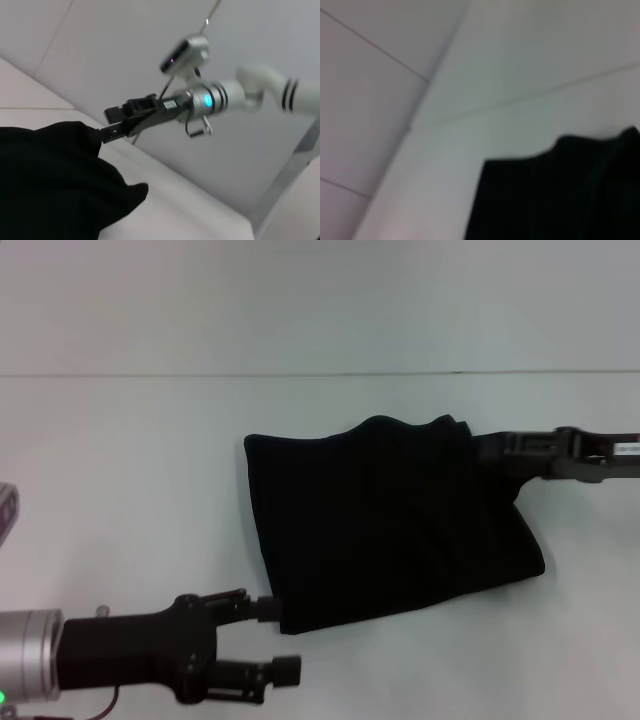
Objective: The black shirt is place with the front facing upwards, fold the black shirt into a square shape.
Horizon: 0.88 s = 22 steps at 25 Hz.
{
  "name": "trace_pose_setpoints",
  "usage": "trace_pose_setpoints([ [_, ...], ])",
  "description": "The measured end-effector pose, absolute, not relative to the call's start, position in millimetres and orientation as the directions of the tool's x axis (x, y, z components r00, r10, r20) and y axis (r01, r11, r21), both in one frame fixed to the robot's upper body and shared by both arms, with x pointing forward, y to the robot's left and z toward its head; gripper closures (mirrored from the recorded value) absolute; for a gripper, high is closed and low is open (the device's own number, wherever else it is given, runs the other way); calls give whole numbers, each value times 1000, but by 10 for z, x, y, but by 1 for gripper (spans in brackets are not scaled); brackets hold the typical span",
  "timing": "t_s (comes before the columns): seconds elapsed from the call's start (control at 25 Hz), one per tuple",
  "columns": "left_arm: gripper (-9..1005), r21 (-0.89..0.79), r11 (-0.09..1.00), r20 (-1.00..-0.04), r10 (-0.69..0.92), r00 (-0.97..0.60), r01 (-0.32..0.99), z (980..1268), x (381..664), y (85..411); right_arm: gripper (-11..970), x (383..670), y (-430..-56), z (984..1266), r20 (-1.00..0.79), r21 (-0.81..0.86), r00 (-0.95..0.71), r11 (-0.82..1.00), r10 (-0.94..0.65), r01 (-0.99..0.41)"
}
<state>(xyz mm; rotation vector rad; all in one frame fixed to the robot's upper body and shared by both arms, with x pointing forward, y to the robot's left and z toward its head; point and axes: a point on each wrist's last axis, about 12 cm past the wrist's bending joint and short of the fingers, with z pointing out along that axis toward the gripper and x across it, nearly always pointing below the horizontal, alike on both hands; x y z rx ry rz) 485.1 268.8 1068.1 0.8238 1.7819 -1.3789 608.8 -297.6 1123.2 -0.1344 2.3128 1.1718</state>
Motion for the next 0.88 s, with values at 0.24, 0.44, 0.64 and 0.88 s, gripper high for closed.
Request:
trace_pose_setpoints([
  [0.24, 45, -444, 220, -879, 83, -470, 869, 10698, 4822, 2735, 162, 6295, -2691, 11543, -419, 631, -908, 715, -10, -300],
  [0.44, 45, -428, 209, -887, 93, -453, 879, 10716, 4803, 2763, 164, 6337, -2579, 11651, -380, 613, -924, 735, -47, -290],
  [0.64, 46, -423, 216, -889, 90, -449, 880, 10685, 4738, 2793, 165, 6339, -2504, 11594, -353, 583, -932, 759, -83, -289],
  [0.88, 46, -427, 222, -887, 84, -454, 876, 10672, 4712, 2808, 167, 6344, -2436, 11547, -352, 579, -931, 759, -97, -298],
])
